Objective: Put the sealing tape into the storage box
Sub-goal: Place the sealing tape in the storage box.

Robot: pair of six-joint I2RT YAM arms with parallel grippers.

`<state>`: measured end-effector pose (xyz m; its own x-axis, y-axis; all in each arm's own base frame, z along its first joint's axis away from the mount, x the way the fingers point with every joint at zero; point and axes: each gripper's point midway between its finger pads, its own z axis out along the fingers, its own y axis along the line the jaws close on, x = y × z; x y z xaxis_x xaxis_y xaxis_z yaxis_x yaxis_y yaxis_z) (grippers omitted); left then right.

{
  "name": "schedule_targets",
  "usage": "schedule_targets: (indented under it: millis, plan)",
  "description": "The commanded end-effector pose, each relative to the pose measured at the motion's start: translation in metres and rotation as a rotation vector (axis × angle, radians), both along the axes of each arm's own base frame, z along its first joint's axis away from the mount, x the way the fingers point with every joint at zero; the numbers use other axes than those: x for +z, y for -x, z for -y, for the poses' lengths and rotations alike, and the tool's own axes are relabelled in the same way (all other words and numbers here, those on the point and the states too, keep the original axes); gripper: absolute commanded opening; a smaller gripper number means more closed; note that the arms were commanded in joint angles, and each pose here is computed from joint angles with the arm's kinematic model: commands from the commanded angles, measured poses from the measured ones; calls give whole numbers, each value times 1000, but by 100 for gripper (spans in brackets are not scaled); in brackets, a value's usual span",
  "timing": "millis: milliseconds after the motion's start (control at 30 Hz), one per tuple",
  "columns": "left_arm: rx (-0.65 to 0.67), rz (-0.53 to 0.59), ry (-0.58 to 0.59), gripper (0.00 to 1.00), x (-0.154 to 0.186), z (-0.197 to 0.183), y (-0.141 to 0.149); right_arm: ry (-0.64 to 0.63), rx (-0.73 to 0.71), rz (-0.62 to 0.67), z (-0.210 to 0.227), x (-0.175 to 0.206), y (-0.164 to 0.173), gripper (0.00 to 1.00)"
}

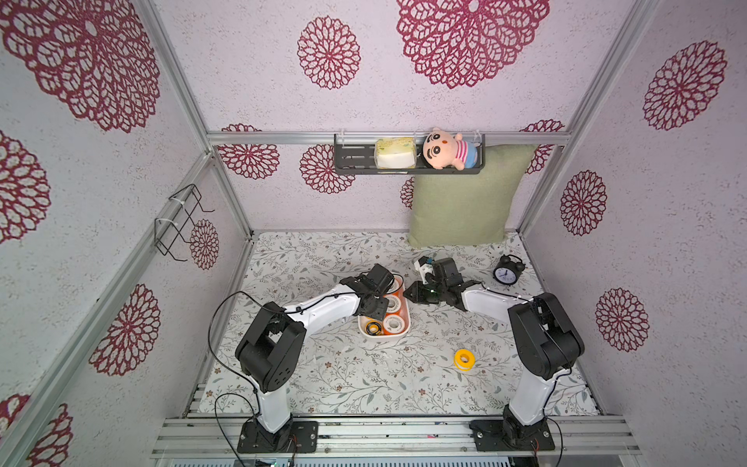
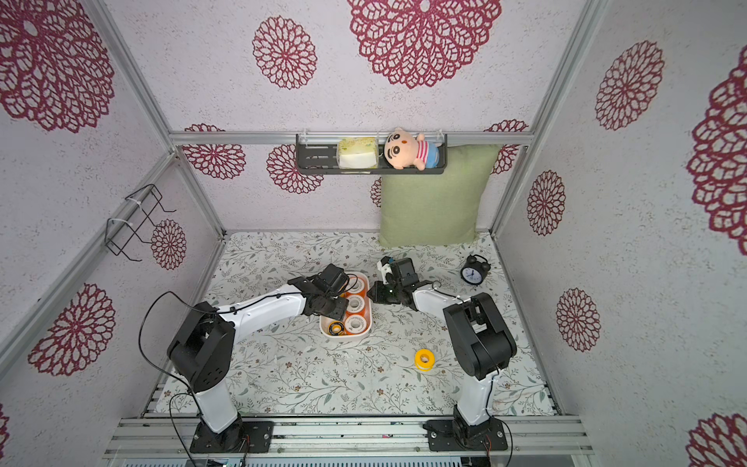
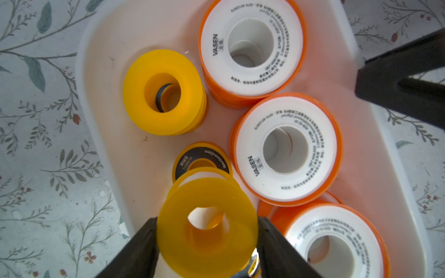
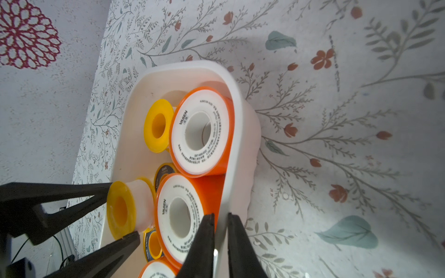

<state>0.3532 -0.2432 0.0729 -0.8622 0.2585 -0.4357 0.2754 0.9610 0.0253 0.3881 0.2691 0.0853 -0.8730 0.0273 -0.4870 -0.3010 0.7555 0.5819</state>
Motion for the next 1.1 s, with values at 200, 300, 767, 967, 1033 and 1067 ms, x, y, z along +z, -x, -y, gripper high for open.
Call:
schedule_targets:
  millis: [200, 300, 767, 967, 1033, 1067]
  plan:
    - [16, -2, -1, 67, -2, -1, -6, -8, 13, 17, -5, 6, -4, 16]
    - [23, 1, -3, 67, -4, -1, -8, -6, 13, 13, -5, 5, -4, 17]
    - [59, 11, -6, 68, -4, -6, -15, 1, 14, 7, -4, 5, -3, 17]
    - [67, 23, -3, 70, -2, -7, -19, 3, 15, 4, -4, 4, -3, 17]
    - [72, 27, 0, 71, -1, -7, -20, 6, 15, 3, -4, 3, -2, 17]
    - [72, 28, 1, 71, -1, -6, -20, 6, 15, 3, -4, 3, -2, 17]
